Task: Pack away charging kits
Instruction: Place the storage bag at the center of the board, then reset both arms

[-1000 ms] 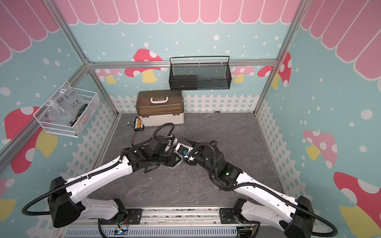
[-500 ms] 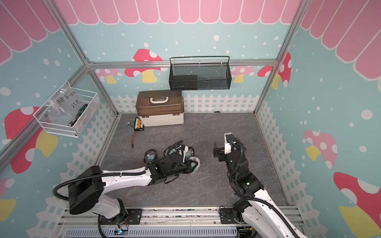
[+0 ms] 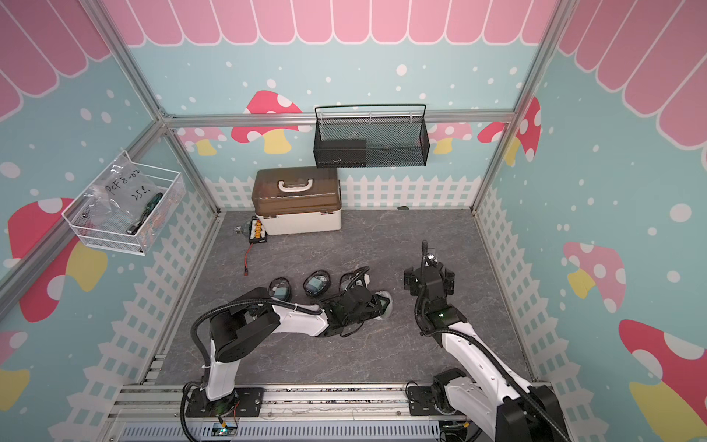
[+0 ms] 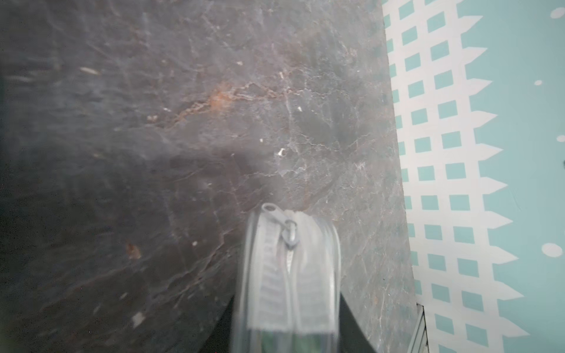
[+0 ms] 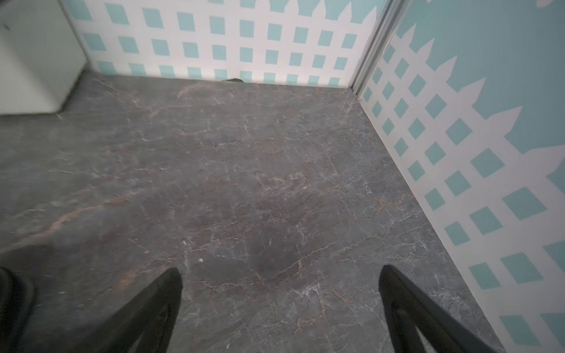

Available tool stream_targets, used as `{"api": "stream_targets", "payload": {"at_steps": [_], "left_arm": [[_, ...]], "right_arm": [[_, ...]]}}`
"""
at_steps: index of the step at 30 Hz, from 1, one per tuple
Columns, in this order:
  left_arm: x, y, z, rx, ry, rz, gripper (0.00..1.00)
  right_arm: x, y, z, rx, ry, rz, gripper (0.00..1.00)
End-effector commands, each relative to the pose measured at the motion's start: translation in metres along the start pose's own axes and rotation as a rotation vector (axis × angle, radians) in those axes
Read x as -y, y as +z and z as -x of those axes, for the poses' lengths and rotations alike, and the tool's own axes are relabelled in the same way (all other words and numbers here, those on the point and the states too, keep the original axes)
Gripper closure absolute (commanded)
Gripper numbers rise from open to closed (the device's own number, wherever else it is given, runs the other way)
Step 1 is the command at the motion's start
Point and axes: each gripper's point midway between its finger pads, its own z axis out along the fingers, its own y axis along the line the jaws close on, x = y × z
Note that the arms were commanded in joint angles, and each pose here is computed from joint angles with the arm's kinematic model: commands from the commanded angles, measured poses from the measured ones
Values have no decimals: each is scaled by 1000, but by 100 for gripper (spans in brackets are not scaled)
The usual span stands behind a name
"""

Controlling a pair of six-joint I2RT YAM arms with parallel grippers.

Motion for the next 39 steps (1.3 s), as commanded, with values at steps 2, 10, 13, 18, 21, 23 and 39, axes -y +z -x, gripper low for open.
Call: {"api": "stream_targets", "payload": {"at_steps": [2, 10, 13, 18, 21, 23, 39], "left_arm": [[-20, 1, -3, 32, -59, 23, 47], [-56, -40, 5, 153, 15, 253, 0], [-74, -77, 25, 251, 22, 326, 0], [-83, -156, 76, 397, 124, 419, 0], [-91, -204, 112, 456, 131, 500, 0], [-98, -250, 140, 568, 131, 559, 0], [-279, -427, 240, 1101, 153, 977, 0]], "right_arm": [[14, 4, 25, 129, -16, -84, 1], [16, 48, -5, 83, -107, -134, 2], [21, 44, 4, 173, -94, -147, 1], [30, 69, -1, 224, -41, -132, 2], [44, 82, -12, 187, 52, -90, 1], [43, 82, -16, 153, 48, -87, 1], [43, 82, -14, 172, 44, -88, 1]]}}
